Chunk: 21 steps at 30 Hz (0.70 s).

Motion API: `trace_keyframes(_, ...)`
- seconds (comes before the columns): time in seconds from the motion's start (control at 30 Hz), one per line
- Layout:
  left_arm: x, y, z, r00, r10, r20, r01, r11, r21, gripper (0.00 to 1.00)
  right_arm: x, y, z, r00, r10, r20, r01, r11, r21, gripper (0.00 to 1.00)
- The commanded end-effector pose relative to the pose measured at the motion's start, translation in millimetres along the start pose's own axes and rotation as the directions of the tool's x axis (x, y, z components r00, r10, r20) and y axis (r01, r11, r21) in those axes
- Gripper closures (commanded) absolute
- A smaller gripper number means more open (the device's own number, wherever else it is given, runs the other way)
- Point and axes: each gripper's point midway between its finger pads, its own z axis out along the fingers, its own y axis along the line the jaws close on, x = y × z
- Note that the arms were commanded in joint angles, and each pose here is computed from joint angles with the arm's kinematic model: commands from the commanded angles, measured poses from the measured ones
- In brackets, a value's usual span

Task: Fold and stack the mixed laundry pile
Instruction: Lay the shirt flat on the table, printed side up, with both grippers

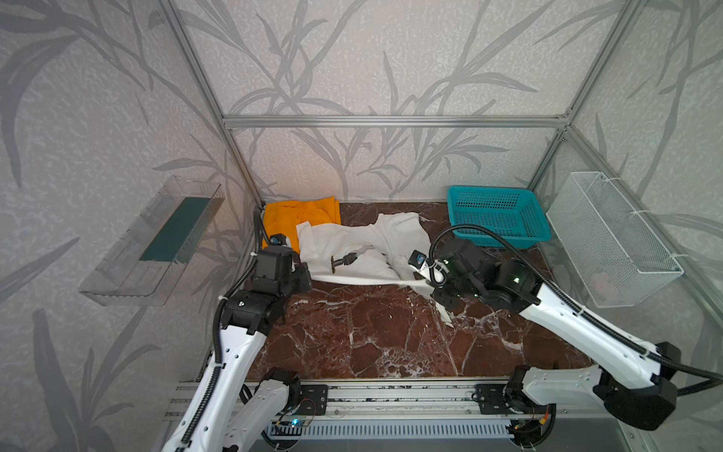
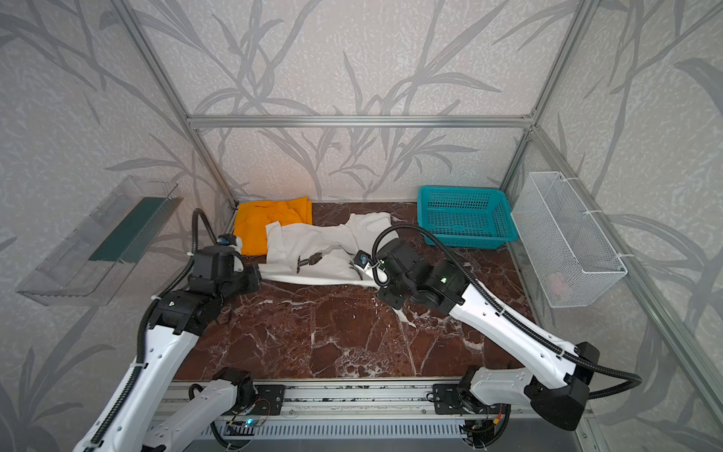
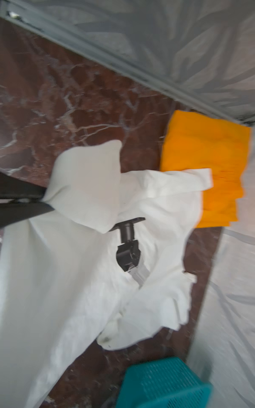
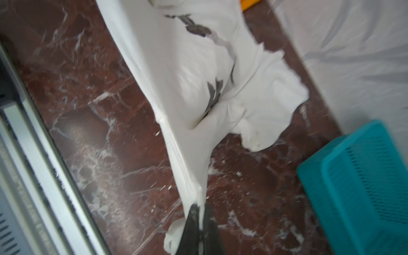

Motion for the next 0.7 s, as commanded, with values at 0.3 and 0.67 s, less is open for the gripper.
trace_keyframes(0.3,62,41,7,0.957,-0.275,-0.093,0.257,0.951,-0.171,0.77,40,65,53,0.934,0.279,-0.223,-0.338,0.891,-0.304,0.59)
trace_keyframes(0.67,32,30,29,0.954,-0.301,0.012,0.3,0.946,-0.12,0.51,7,-76,103,0.802,0.596,0.031,-0.594,0.802,-0.061,0.39)
